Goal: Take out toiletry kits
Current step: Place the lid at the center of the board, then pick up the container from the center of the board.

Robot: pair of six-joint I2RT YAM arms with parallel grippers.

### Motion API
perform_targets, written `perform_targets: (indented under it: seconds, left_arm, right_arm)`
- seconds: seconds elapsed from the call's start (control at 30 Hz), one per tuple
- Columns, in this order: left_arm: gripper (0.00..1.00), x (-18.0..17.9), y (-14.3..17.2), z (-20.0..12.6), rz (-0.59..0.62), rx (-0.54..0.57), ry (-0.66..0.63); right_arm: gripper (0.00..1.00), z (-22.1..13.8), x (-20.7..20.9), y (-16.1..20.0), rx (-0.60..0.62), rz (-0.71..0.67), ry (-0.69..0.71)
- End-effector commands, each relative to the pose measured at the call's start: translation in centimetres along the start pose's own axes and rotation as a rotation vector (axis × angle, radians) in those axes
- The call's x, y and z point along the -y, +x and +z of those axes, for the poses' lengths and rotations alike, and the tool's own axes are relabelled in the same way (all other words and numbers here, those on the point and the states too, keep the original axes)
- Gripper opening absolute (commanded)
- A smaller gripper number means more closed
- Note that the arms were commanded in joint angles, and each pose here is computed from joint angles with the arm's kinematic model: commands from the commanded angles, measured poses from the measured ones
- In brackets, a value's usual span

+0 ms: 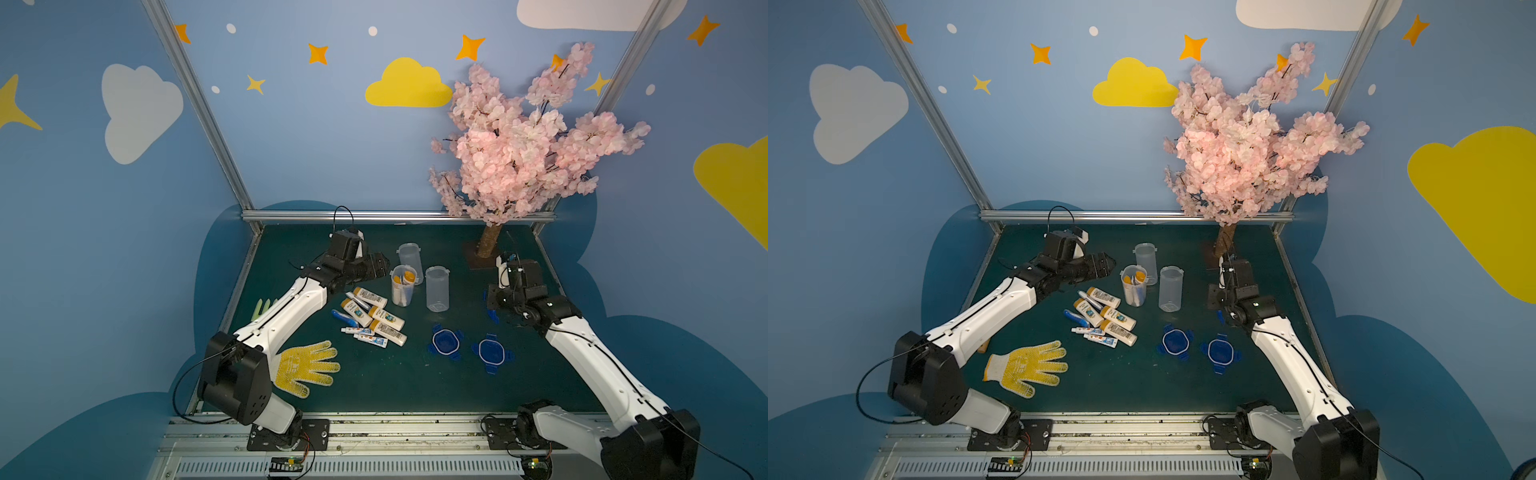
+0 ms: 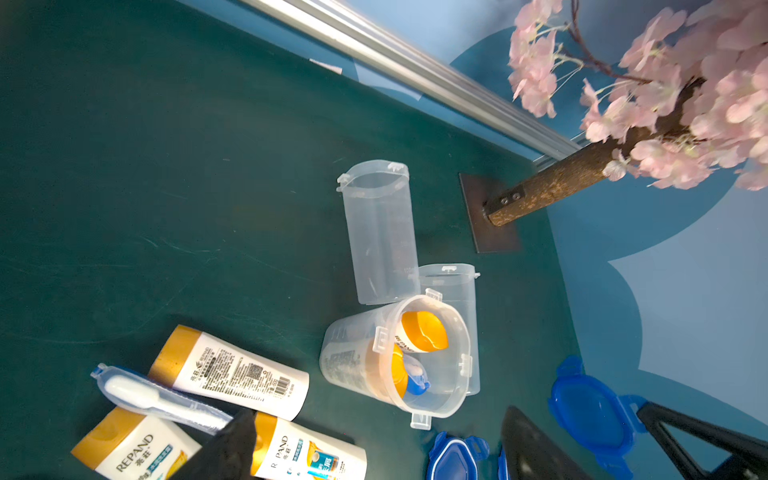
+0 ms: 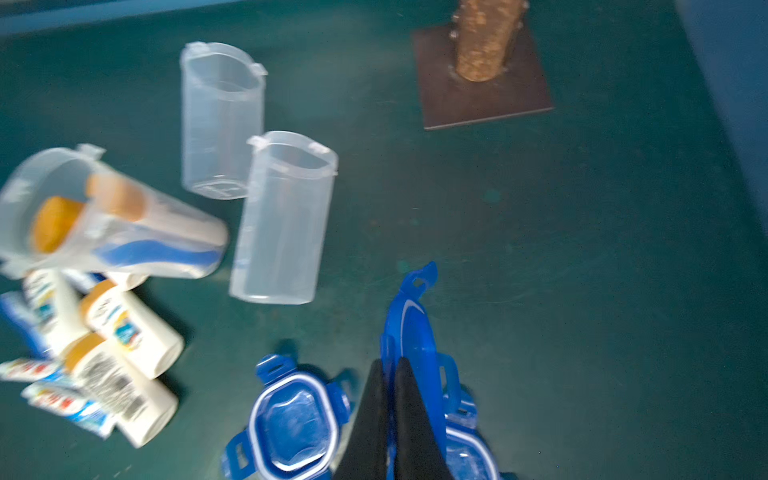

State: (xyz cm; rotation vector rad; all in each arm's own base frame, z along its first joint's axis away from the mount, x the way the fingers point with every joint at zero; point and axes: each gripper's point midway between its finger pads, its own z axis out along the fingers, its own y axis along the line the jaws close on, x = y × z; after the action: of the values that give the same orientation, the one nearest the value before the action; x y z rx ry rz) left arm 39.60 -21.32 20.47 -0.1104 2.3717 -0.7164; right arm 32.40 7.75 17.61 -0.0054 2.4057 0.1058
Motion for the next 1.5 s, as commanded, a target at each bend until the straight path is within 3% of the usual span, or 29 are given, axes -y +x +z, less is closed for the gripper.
perform_targets:
  seconds: [0.0,0.13,0.27,0.37,0.53,0.73,0.9,1.03,1.1,1.2,1.3,1.33,1.37,1.47]
  left_arm:
    - [0.91,-0.6,1.3,1.1,0.041,-0.071,-0.058]
    - [0.91,0.0,2.2,2.6,0.079,-0.118,-0.085]
    - [0.9,0.7,2.6,3.7,0.131,-0.138,-0.119]
    - [0.84,0.7,2.8,4.5,0.143,-0.148,-0.133]
    - [0.75,0.2,2.7,5.7,0.142,-0.157,-0.165]
    - [0.53,0.1,2.5,6.9,0.139,-0.176,-0.186]
    - [0.42,0.0,2.5,8.1,0.136,-0.194,-0.201]
    - [0.12,-0.2,2.7,8.5,0.131,-0.226,-0.221]
    - [0.03,-0.2,2.8,8.4,0.13,-0.23,-0.223]
    - [0.03,-0.1,2.9,8.1,0.127,-0.239,-0.214]
    - [0.02,0.5,2.9,7.0,0.106,-0.255,-0.175]
    - [0.02,0.9,3.0,6.6,0.086,-0.272,-0.143]
    - [0.02,1.2,2.9,6.0,0.07,-0.288,-0.105]
    - [0.02,2.9,2.6,3.8,0.045,-0.318,0.021]
  right_arm:
    - [0.0,2.7,1.3,0.7,-0.021,0.001,0.085]
    - [0.0,5.9,-0.2,1.4,-0.078,0.015,0.021]
    - [0.0,8.2,-1.4,2.5,-0.222,-0.024,-0.002]
    - [0.0,9.9,-1.9,3.1,-0.246,-0.015,-0.016]
    - [0.36,10.6,-3.5,3.4,-0.215,0.01,-0.099]
    - [0.42,8.9,-4.0,3.0,-0.156,0.013,-0.15]
    - [0.43,7.0,-4.2,3.1,-0.125,0.024,-0.188]
    - [0.44,4.9,-4.4,2.8,-0.076,0.025,-0.222]
    - [0.5,3.7,-5.6,2.4,-0.039,-0.009,-0.301]
    - [0.56,1.2,-8.4,1.8,0.028,-0.096,-0.461]
    - [0.65,-0.9,-10.4,1.5,0.089,-0.198,-0.512]
    - [0.71,-1.6,-11.1,1.6,0.109,-0.238,-0.521]
    - [0.83,-2.1,-11.8,1.7,0.128,-0.275,-0.53]
    - [0.83,-3.4,-13.4,2.1,0.162,-0.363,-0.562]
